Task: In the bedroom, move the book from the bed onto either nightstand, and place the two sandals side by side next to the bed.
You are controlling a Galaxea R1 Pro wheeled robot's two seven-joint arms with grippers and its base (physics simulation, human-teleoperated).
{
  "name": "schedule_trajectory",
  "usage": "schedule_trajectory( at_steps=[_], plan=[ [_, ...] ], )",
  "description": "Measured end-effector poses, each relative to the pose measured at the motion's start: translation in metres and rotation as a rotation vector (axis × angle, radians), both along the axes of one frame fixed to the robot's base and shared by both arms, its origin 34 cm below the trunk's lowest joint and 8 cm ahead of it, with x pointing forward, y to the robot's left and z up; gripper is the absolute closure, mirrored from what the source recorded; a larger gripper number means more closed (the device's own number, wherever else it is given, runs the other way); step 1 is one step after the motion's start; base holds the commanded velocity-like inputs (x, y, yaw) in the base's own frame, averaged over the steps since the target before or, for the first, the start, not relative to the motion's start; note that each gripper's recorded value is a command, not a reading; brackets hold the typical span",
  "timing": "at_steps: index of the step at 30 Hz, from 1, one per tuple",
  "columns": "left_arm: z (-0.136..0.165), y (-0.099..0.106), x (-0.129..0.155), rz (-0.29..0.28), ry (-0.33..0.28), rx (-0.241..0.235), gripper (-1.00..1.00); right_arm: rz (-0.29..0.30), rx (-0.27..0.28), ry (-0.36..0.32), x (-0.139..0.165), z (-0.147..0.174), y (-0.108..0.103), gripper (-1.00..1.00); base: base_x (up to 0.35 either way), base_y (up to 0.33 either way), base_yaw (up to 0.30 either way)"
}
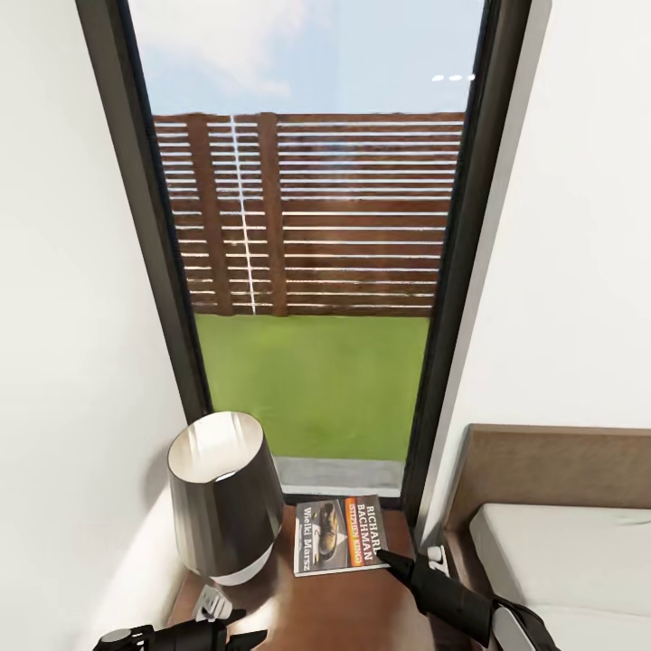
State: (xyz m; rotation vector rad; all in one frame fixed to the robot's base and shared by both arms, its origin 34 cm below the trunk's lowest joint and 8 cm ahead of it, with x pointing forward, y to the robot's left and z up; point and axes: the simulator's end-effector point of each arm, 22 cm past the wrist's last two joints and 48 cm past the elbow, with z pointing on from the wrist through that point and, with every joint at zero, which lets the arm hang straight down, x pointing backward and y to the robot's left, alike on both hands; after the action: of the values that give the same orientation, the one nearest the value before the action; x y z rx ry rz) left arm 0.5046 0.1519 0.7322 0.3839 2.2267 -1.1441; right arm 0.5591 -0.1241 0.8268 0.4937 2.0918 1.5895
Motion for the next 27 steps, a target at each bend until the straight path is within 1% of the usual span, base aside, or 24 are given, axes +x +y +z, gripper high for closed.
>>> schedule_trajectory(
  at_steps=[13,17,21,22,23,25,27],
  plan=[
    [-0.017,-0.001,0.002,-0.001,0.001,-0.001,-1.0,0.0,0.0,0.0,0.002,-0.017,0.0,1.0,0.0,0.0,0.0],
    [-0.02,-0.016,0.0,-0.013,0.002,-0.025,-1.0,0.0,0.0,0.001,0.002,-0.023,0.0,1.0,0.0,0.0,0.0],
    [-0.021,-0.022,-0.001,-0.031,0.002,-0.047,-1.0,0.001,0.001,0.0,0.002,-0.029,0.001,1.0,0.0,0.0,0.0],
    [-0.016,-0.028,-0.005,-0.051,0.009,-0.076,-1.0,0.001,0.001,0.001,0.002,-0.029,0.001,1.0,0.0,0.0,0.0],
    [-0.014,-0.031,-0.006,-0.059,0.013,-0.089,-1.0,0.001,0.0,0.001,0.002,-0.029,0.001,1.0,0.0,0.0,0.0],
    [-0.004,-0.04,-0.012,-0.09,0.034,-0.14,-1.0,0.001,-0.001,0.004,0.002,-0.03,0.001,1.0,0.0,0.0,0.0],
    [0.004,-0.043,-0.013,-0.108,0.044,-0.171,-1.0,0.001,-0.002,0.004,0.002,-0.03,0.001,1.0,0.0,0.0,0.0]
  ],
)
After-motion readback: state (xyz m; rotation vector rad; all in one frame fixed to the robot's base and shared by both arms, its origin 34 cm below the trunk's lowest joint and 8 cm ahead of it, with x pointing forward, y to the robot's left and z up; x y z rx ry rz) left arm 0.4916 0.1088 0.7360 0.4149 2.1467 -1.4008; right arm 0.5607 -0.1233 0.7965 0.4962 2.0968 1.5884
